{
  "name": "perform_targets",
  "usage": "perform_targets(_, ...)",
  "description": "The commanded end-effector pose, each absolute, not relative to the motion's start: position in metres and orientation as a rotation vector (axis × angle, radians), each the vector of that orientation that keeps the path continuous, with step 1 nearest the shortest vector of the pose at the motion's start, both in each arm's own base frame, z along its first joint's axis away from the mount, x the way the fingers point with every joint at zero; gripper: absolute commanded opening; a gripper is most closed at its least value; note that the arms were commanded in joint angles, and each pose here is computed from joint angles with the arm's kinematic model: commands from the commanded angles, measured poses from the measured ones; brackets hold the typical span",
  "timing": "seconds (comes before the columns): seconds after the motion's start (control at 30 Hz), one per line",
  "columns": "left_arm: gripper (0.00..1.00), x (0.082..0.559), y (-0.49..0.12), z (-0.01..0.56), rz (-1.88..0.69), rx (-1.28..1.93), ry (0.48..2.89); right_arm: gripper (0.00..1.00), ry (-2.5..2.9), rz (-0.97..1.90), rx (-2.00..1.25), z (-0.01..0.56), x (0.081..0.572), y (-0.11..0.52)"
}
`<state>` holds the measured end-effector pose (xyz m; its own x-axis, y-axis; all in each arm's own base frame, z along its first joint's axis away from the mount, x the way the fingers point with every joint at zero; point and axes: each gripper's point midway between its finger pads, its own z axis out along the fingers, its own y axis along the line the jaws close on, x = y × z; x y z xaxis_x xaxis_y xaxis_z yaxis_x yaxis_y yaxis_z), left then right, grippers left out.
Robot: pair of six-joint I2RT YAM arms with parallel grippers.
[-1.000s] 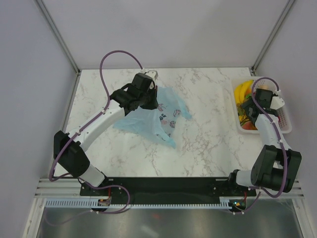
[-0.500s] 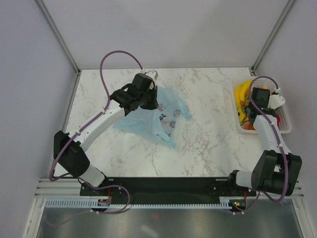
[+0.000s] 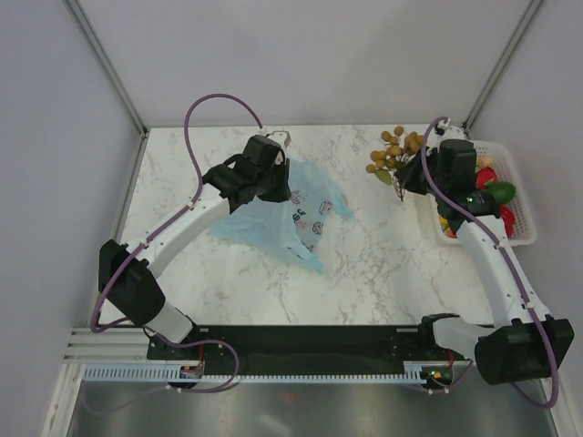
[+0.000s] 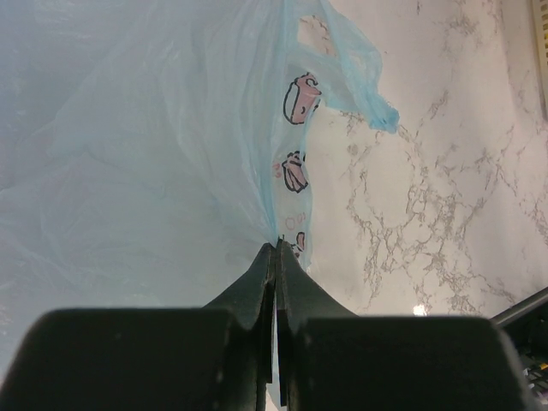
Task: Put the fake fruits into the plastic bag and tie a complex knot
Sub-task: Pick up the fake fruit from the bin, then place the fake fruit in the plastic bag.
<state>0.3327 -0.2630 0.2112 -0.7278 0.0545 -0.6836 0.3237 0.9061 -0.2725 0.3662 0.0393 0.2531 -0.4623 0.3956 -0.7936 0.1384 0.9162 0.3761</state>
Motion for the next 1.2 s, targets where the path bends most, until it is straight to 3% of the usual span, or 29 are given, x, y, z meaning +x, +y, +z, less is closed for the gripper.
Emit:
perform_targets(0.0, 0.02, 0.336, -0.262, 0.228, -0.506, 0.282, 2.289, 0.00, 2.061, 0.602, -0.019, 0.275, 0.335, 0.116)
perform_targets(0.23, 0.02, 0.334, -0.262, 0.227, -0.512, 0.292, 2.294, 0.00, 2.120, 0.876, -0.345, 0.245, 0.285, 0.187)
perform_targets(0.57, 0.02, 0.323, -0.253, 0.224, -0.503, 0.289, 2.297, 0.00, 2.184, 0.912, -0.534, 0.199, 0.272, 0.242)
perform_targets(0.9, 0.02, 0.315, -0.245, 0.223, -0.493, 0.291, 2.293, 0.00, 2.249, 0.903, -0.533, 0.144, 0.300, 0.288)
perform_targets(1.17, 0.02, 0.311, -0.241, 0.217, -0.486, 0.281, 2.306, 0.00, 2.191, 0.933, -0.433, 0.139, 0.342, 0.325)
